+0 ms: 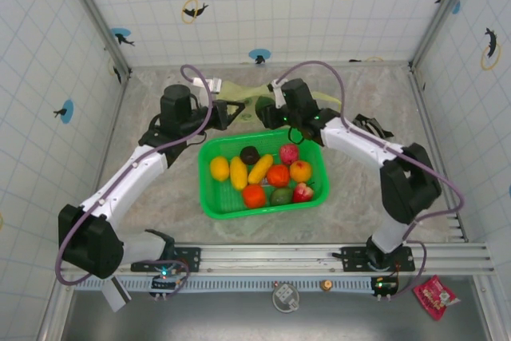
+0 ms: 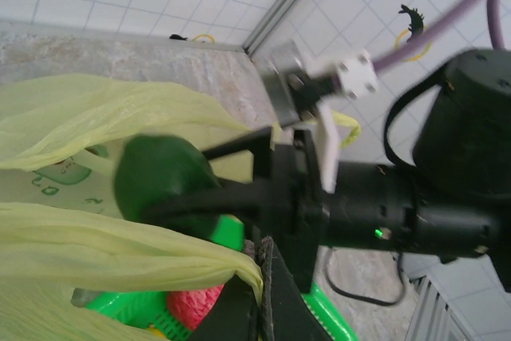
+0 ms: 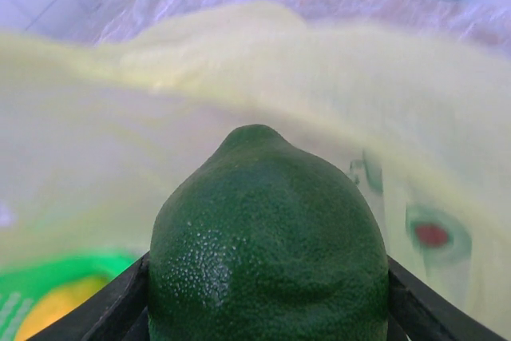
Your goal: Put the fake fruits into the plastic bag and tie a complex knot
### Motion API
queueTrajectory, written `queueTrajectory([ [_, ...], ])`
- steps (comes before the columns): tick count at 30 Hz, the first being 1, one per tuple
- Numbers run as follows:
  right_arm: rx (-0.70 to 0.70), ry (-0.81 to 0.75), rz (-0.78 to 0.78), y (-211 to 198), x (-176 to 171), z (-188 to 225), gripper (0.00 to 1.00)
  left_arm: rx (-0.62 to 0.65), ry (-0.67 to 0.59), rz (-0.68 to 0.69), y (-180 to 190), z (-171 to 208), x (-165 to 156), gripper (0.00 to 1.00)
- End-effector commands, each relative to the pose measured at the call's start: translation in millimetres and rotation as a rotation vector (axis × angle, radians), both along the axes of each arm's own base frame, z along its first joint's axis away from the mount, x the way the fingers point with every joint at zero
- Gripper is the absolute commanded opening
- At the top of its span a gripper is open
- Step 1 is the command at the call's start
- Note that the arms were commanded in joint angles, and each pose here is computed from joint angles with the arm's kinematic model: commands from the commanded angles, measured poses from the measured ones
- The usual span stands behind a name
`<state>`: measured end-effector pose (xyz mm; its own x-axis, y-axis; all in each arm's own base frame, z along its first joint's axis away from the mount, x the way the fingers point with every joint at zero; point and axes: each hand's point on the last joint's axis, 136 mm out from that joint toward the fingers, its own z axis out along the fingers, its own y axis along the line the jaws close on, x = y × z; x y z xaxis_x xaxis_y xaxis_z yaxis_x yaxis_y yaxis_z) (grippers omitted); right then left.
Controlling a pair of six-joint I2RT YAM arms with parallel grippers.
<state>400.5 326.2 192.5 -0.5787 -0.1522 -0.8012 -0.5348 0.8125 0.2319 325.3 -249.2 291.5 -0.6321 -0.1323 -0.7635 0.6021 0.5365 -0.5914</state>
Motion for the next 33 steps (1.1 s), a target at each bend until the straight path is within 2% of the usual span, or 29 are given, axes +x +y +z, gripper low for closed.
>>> queueTrajectory([
  [1,0.019,-0.032,-0.099,4.4,36.0,10.5,0.48,-0.028,-0.037,-0.039,-5.6,22.6,-3.8,0.00],
  [3,0.025,-0.030,-0.127,12.5,54.0,7.8,0.48,-0.036,-0.038,-0.046,-7.3,26.5,-3.2,0.00],
  [4,0.024,-0.029,-0.133,16.5,60.7,6.4,0.51,-0.041,-0.039,-0.049,-8.0,28.8,-2.8,0.00],
  [6,0.020,-0.023,-0.139,26.1,71.5,5.3,0.78,-0.058,-0.042,-0.057,-10.1,35.4,-1.8,0.00],
  [7,0.015,-0.016,-0.135,30.2,73.2,3.7,0.83,-0.063,-0.043,-0.058,-11.0,37.8,-1.0,0.00],
  [9,0.016,-0.014,-0.123,36.2,73.1,3.5,0.86,-0.073,-0.046,-0.061,-12.5,43.3,1.2,0.00],
  [13,0.024,-0.014,-0.095,34.7,61.3,7.6,0.85,-0.086,-0.043,-0.064,-14.7,48.2,4.1,0.00],
  [18,0.074,-0.034,-0.036,24.7,33.3,28.6,0.68,-0.076,-0.025,-0.048,-12.9,37.5,5.2,0.00],
  [21,0.107,-0.042,0.014,19.0,8.8,45.1,0.65,-0.067,-0.015,-0.038,-11.0,30.0,4.4,0.00],
  [22,0.109,-0.036,0.023,15.9,-0.3,46.1,0.64,-0.064,-0.015,-0.068,-21.1,28.7,-5.3,0.00],
  [28,0.077,0.064,0.069,-10.2,-55.3,28.9,0.65,-0.055,-0.022,-0.063,-19.6,25.1,-9.4,0.00],
  [33,-0.057,0.178,0.077,-30.9,-106.1,-10.5,0.67,-0.054,-0.011,-0.070,-22.5,22.5,-6.9,0.00],
])
